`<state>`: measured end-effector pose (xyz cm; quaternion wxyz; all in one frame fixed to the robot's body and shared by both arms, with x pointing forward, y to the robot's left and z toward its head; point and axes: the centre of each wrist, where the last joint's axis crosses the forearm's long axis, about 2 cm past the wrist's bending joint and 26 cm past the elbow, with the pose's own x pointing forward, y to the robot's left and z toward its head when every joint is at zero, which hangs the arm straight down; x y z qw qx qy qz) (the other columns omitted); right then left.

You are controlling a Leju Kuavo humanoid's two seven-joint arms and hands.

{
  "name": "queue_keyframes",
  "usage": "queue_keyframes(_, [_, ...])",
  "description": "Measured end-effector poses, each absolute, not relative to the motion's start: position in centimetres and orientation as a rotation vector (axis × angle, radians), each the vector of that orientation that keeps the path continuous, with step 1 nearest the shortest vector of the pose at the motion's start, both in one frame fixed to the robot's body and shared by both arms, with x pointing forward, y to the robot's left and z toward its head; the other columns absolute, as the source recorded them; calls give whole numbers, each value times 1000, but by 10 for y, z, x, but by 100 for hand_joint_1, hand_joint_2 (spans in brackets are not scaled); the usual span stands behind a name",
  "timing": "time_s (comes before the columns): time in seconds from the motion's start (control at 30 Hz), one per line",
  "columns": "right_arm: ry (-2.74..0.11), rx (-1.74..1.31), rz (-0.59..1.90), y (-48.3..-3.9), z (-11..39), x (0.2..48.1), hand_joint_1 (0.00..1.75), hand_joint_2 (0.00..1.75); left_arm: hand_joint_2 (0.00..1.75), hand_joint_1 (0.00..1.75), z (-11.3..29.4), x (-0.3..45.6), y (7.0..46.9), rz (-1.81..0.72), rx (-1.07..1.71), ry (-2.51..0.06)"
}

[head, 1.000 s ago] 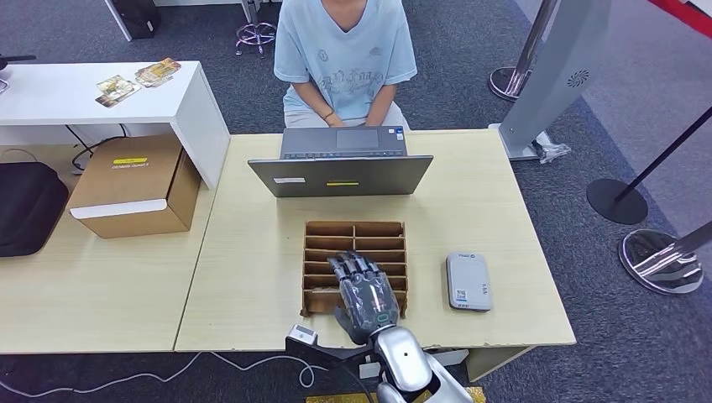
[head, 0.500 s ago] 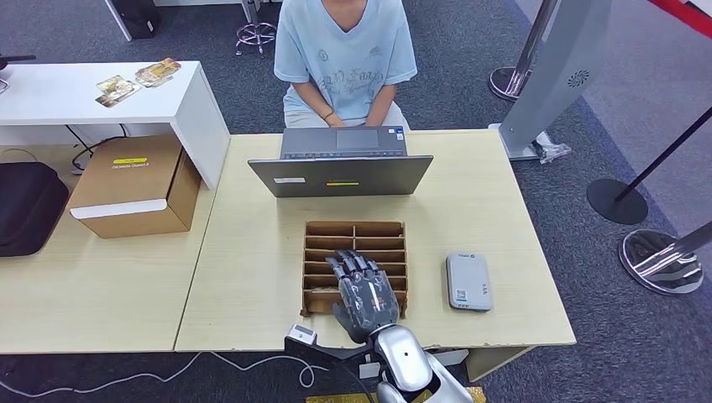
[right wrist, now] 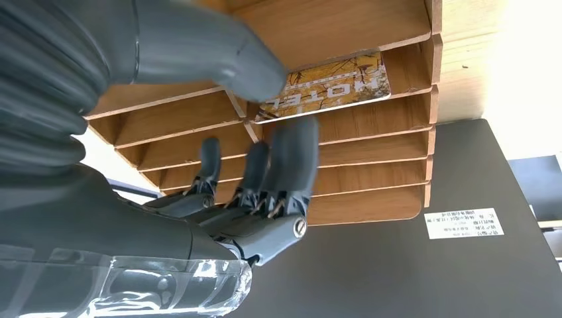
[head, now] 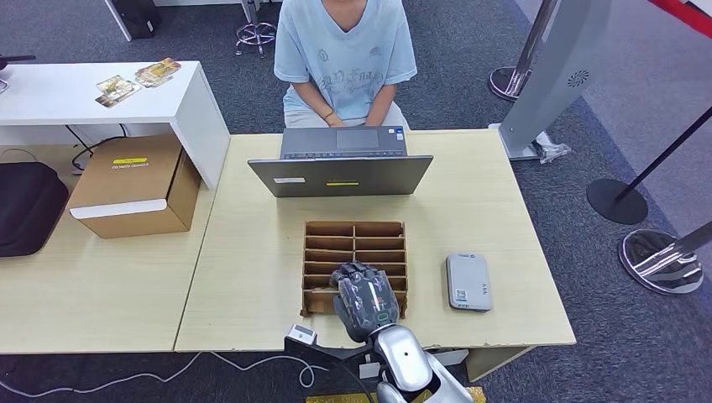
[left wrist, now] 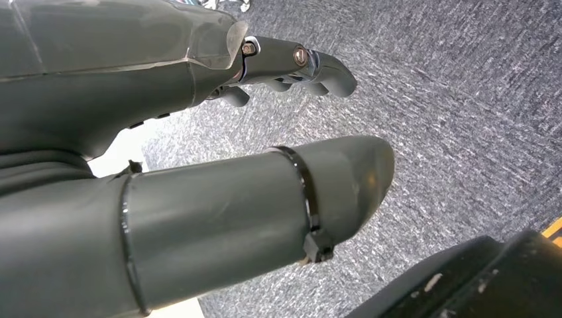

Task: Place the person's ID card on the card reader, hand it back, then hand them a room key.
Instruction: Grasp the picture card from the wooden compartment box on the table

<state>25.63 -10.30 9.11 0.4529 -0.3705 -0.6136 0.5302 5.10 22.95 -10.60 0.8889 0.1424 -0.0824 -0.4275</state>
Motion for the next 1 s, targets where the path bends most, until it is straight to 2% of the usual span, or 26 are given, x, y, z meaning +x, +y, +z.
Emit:
queue_keyframes(0.57, [-1526, -908, 1305, -101, 93, 256, 145, 175, 0, 0, -106, 51, 230, -888, 292, -169])
queue_keyframes(0.83, [-1552, -878, 1289, -99, 96, 257, 160, 175, 0, 0, -106, 51, 230, -888, 291, -169])
queue_keyframes(1.0, [-1582, -850, 1267, -98, 98, 257, 161, 175, 0, 0, -106, 51, 230, -891, 290, -171])
